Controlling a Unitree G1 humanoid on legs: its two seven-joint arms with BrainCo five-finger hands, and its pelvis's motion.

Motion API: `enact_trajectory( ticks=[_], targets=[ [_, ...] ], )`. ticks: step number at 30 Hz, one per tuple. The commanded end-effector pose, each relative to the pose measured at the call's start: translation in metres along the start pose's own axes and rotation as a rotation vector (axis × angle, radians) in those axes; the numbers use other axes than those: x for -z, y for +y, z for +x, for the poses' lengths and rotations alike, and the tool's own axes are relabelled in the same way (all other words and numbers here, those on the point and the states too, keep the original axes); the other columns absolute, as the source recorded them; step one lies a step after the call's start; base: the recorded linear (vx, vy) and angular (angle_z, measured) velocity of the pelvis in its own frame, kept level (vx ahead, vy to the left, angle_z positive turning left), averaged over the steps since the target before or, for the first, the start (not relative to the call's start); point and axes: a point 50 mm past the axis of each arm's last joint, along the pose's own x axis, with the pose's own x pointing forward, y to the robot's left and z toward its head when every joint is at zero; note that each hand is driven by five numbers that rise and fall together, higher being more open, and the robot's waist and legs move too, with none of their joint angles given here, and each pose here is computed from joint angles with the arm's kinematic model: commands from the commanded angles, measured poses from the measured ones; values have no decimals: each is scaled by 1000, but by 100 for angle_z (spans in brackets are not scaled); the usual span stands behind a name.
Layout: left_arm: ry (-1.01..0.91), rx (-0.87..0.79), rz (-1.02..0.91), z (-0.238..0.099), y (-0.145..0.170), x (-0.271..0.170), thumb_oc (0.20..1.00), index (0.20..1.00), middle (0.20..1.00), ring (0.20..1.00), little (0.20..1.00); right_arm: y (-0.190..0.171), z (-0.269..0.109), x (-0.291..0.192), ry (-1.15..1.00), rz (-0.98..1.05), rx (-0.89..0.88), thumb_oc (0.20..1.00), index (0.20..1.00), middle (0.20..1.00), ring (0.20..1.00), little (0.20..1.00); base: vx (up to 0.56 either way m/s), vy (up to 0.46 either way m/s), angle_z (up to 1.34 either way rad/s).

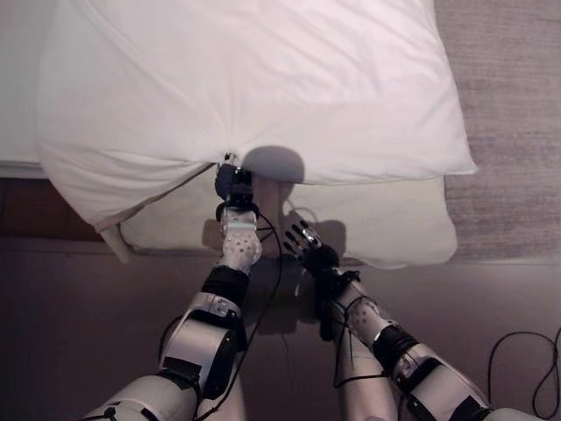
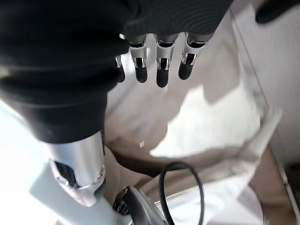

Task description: Make the bed

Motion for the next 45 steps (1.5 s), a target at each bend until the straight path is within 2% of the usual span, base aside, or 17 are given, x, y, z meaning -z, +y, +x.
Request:
enact_trajectory(
  ticks=[1, 4, 11, 17, 25, 32, 45],
  targets=[
    [34, 294, -69, -15, -71, 23, 200, 200, 200, 200, 200, 18, 3, -1, -35, 131, -79, 1000, 1000, 1000, 1000, 1000, 1, -13, 9],
    [19, 316, -76, -27, -76, 18, 200, 200, 200, 200, 200, 38, 9, -9, -85, 213, -143, 1000, 1000, 1000, 1000, 1000, 8, 0, 8],
    [-41, 298, -72, -34, -68, 1, 200, 200, 200, 200, 200, 55, 10, -33, -216, 301, -216, 1000, 1000, 1000, 1000, 1000, 5, -1, 4],
    [-211, 167, 32, -36, -39, -42, 200, 200, 200, 200, 200, 72, -2, -80, -473, 386, -324, 1000, 1000, 1000, 1000, 1000, 1, -1, 1],
    [-326, 76, 79, -46, -19, -72, 200, 200, 200, 200, 200, 74, -24, -116, -661, 383, -382, 1000, 1000, 1000, 1000, 1000, 0, 0, 0],
    [-414, -18, 129, -51, -4, -96, 200, 200, 200, 200, 200, 59, -37, -147, -795, 358, -256, 1000, 1000, 1000, 1000, 1000, 0, 0, 0],
    [-637, -163, 290, -46, 1, -146, 200, 200, 200, 200, 200, 28, -55, -199, -931, 279, -28, 1000, 1000, 1000, 1000, 1000, 5, 1, 0]
  ],
)
